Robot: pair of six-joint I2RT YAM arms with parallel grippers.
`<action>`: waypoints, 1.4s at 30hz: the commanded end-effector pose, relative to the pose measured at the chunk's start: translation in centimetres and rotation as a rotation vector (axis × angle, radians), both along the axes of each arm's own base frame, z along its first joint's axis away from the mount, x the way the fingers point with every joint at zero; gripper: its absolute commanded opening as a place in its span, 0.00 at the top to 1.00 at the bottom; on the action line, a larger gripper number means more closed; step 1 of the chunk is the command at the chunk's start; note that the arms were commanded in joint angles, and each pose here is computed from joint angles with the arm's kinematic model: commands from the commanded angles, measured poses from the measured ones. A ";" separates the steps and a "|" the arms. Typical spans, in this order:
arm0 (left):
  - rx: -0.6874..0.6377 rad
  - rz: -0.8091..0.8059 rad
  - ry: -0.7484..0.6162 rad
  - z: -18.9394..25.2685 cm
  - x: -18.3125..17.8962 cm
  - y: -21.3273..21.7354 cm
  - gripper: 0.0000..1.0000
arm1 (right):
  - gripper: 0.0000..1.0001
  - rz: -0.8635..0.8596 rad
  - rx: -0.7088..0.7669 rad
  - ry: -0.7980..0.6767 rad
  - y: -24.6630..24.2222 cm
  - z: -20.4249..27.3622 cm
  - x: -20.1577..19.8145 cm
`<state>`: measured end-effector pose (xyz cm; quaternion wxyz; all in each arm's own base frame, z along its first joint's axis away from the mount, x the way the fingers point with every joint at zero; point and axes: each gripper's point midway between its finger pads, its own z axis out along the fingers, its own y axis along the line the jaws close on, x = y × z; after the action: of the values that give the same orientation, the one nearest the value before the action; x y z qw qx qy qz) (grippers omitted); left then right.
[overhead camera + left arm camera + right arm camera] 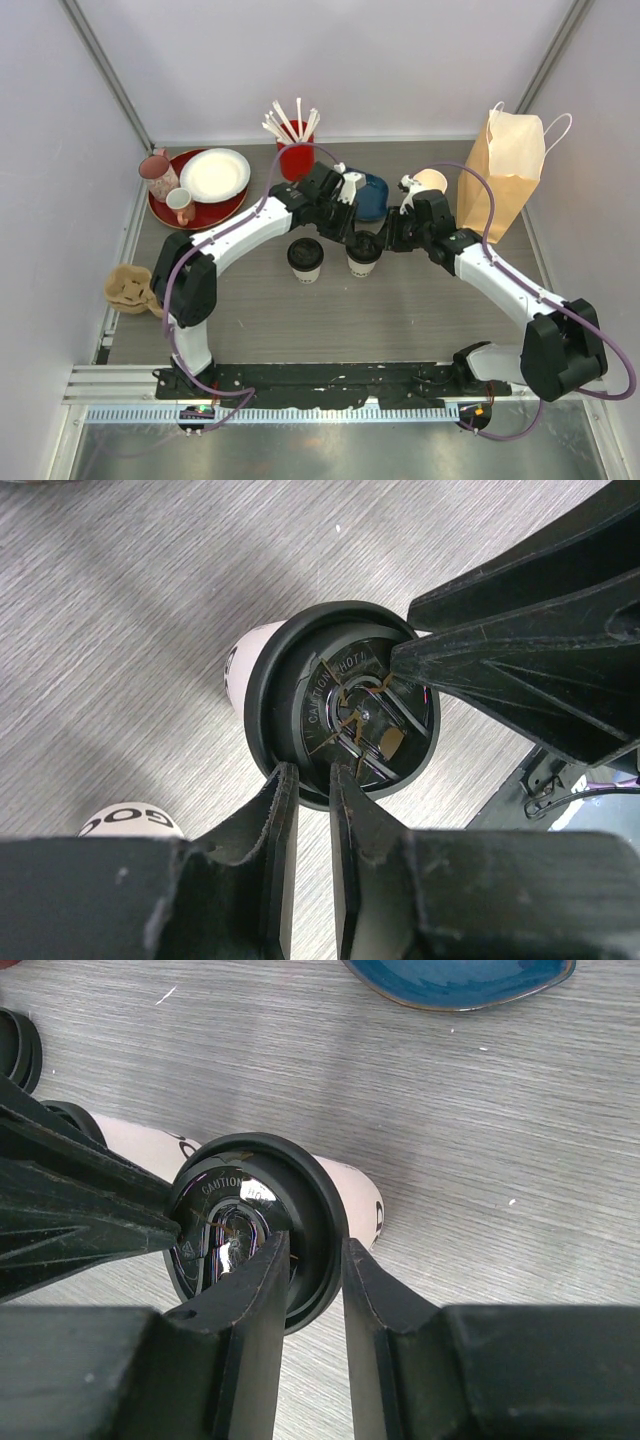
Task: Pack the takeout coffee
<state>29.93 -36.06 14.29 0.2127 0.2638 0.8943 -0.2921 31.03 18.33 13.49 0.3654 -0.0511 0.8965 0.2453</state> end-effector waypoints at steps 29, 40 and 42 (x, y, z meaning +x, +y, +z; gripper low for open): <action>-0.034 -0.001 -0.073 4.8 1.5 2.1 0.77 | 0.67 0.046 0.020 -0.036 1.0 2.9 -0.3; 0.004 0.006 0.011 0.9 1.0 2.4 0.78 | 0.57 0.059 -0.050 -0.112 1.4 5.3 0.0; -0.008 0.002 0.017 1.1 0.8 2.3 0.78 | 0.55 0.078 -0.107 -0.189 1.8 7.6 0.2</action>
<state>30.94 -33.03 14.86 0.2049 0.2606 0.9018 -0.2772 29.85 19.39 15.00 0.3559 -0.0850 0.9010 0.2329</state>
